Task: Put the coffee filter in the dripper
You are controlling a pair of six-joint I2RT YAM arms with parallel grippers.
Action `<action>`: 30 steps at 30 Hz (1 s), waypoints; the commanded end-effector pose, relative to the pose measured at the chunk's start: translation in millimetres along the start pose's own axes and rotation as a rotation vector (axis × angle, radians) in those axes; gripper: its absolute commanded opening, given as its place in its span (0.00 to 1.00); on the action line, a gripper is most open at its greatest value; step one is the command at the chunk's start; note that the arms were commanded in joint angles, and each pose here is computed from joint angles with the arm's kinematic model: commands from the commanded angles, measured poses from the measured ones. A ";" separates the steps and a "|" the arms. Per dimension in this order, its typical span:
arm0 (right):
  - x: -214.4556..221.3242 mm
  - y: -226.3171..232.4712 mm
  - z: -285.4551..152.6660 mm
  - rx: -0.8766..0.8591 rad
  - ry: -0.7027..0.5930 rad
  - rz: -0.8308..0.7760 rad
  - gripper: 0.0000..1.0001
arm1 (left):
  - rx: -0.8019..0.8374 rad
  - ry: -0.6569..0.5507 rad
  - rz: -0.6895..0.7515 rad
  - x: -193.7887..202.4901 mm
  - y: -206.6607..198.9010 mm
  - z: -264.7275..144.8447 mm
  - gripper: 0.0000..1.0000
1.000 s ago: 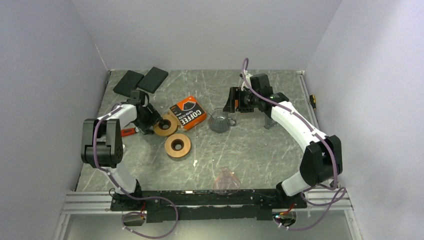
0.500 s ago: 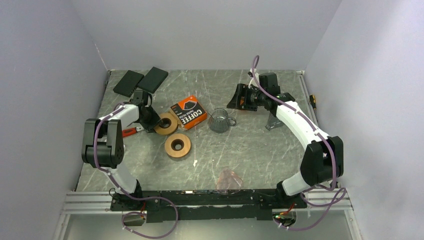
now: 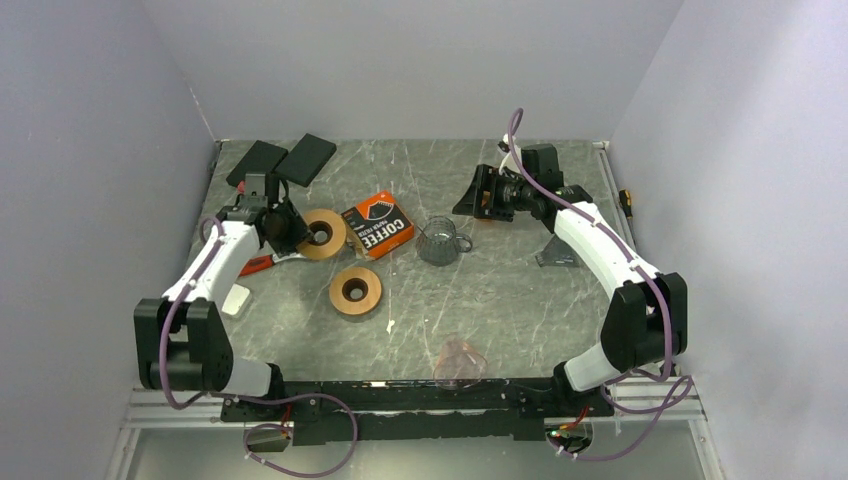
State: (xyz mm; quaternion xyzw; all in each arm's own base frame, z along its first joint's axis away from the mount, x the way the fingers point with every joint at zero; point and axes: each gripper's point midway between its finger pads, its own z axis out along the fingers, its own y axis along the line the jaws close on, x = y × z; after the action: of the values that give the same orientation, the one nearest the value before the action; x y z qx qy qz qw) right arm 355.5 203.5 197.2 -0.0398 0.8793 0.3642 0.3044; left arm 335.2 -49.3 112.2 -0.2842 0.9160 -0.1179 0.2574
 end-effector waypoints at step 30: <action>-12.8 13.6 -25.8 0.187 -0.105 -0.223 0.94 | 0.311 0.048 0.488 78.3 -194.4 -51.4 0.38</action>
State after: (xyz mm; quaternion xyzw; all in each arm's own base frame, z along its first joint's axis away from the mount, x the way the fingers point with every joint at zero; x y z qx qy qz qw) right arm 342.9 200.1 213.2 -0.0794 0.8827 0.2963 0.3559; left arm 337.5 -223.4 173.7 -0.0269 0.9424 -0.1850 0.2772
